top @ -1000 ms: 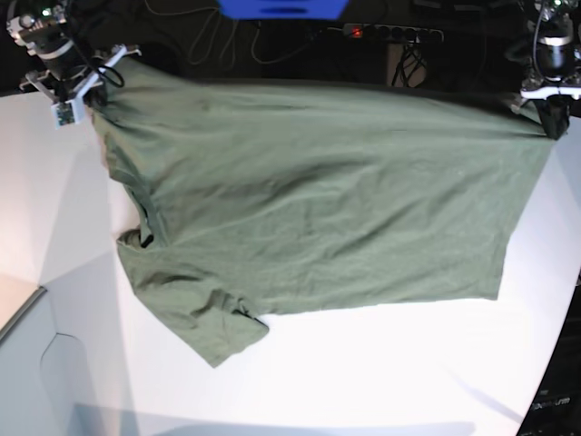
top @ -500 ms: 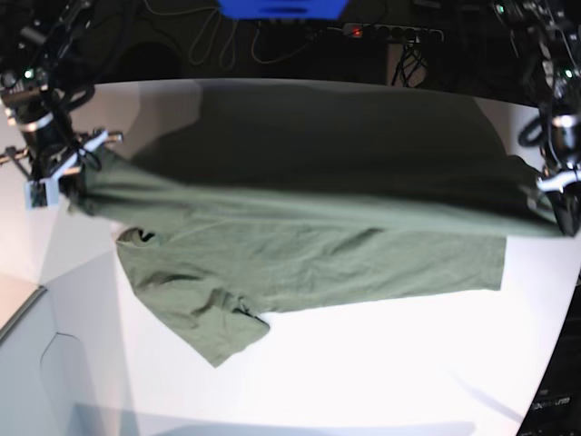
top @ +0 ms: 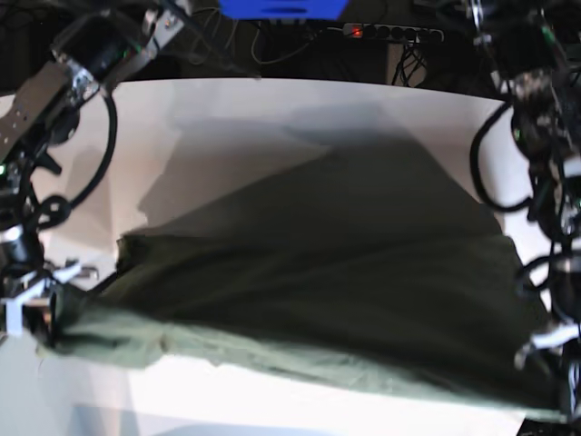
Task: Layout the t-shirt on the table in an organized manner, then fold the t-shirt properly
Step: 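Lift the shirt high with both grippers and swing it forward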
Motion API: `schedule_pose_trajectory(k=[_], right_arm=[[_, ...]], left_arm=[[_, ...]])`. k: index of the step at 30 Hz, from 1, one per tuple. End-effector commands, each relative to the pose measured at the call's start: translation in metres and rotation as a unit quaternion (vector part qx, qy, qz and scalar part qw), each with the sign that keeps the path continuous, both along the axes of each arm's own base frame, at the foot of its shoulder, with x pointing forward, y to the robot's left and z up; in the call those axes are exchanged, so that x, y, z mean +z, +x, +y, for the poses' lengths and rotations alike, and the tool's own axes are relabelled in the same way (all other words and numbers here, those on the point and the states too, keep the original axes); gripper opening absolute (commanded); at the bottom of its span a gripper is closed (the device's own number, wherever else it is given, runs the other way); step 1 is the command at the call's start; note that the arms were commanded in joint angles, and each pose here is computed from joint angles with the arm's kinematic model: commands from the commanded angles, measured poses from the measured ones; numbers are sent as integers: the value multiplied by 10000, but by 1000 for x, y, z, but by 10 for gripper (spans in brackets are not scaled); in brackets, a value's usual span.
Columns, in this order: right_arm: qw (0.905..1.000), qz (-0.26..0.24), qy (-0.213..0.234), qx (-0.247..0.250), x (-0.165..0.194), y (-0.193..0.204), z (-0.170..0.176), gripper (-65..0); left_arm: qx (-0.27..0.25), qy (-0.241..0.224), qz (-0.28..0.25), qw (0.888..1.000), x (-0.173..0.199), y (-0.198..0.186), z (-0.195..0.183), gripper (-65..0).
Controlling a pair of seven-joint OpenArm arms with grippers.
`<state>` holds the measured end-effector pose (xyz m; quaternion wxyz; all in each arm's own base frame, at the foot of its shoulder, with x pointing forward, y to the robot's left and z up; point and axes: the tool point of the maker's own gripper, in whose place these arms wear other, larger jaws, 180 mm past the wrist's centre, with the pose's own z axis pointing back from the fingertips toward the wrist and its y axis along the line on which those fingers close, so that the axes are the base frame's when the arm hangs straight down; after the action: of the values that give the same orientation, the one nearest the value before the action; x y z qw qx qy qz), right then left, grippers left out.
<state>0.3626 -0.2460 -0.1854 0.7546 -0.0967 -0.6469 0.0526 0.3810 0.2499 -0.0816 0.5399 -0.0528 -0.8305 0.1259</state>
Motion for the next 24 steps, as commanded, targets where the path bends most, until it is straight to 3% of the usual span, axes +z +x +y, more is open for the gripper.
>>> schedule_pose_trajectory(k=[1,6,10,24], right_arm=[[9987,-497,-55,38,31,6,0,-650],[9893,-1445,-170,93,89,15,3,-650],[9699,-2414,-237,208,142,15,9,-650],[8991,-4317,-396,610,228,-12,28,-650]], left_arm=[[47,204,-541,9983,36,-3,-2,-649],[94,453,-1220,9915,91,2,-11,-649],[113,497,-1525,9870,126,4,-12,-649],[88,449,-1562,9867,138,5,-12,-649]])
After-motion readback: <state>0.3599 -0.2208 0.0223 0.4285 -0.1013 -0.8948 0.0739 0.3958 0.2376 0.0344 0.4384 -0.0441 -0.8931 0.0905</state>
